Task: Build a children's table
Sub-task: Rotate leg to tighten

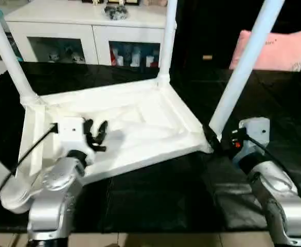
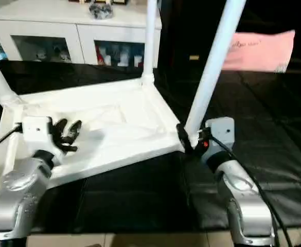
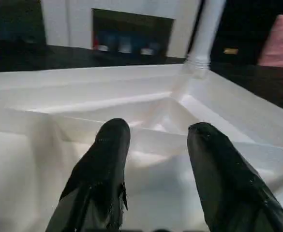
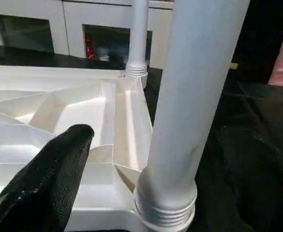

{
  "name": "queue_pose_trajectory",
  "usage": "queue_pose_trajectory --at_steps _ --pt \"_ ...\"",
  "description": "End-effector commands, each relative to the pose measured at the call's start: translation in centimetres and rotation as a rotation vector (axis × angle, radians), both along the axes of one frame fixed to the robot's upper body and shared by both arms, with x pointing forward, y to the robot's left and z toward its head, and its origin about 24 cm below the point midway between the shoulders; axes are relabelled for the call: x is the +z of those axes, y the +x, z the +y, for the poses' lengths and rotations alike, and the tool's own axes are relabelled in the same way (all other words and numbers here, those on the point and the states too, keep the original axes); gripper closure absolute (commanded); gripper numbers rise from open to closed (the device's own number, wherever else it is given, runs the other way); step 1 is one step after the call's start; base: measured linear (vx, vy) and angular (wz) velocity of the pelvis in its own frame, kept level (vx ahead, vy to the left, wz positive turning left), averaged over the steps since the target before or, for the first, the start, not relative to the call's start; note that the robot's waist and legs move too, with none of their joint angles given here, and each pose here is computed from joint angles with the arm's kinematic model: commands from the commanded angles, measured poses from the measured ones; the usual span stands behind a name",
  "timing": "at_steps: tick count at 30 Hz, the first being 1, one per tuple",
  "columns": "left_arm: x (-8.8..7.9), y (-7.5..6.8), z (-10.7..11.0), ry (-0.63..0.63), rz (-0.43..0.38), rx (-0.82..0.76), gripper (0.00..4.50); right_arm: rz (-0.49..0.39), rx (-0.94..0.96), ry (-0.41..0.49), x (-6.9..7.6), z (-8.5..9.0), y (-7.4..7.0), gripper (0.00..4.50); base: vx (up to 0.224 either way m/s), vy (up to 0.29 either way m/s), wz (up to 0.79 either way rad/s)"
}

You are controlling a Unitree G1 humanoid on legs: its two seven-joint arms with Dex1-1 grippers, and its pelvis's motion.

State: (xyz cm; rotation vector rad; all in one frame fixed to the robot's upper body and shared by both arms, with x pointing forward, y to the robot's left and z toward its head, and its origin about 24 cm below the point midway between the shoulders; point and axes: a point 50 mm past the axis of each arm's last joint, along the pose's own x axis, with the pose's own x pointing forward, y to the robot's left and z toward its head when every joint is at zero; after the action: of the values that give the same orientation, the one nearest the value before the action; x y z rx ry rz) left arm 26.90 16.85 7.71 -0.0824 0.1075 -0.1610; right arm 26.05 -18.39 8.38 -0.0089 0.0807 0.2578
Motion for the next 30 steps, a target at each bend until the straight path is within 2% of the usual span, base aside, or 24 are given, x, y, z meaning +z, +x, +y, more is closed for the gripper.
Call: queue_pose_trajectory --at_steps 1,5,30 --pt "0.19 0.03 0.0 0.008 -0.007 0.002 2.27 -0.011 -0.012 -0.003 0.24 -0.42 -0.03 0.0 -0.07 -0.005 -0.03" --pt "0.19 0.08 0.0 0.009 -0.006 0.001 2.27 -0.01 -0.015 -0.007 0.22 -0.46 -0.01 0.0 -0.083 -0.002 -0.06" --pt "0.38 0.66 -0.47 0.069 -0.016 -0.039 2.27 0.032 -0.049 -0.011 -0.51 -0.45 -0.26 0.0 0.0 -0.008 0.0"
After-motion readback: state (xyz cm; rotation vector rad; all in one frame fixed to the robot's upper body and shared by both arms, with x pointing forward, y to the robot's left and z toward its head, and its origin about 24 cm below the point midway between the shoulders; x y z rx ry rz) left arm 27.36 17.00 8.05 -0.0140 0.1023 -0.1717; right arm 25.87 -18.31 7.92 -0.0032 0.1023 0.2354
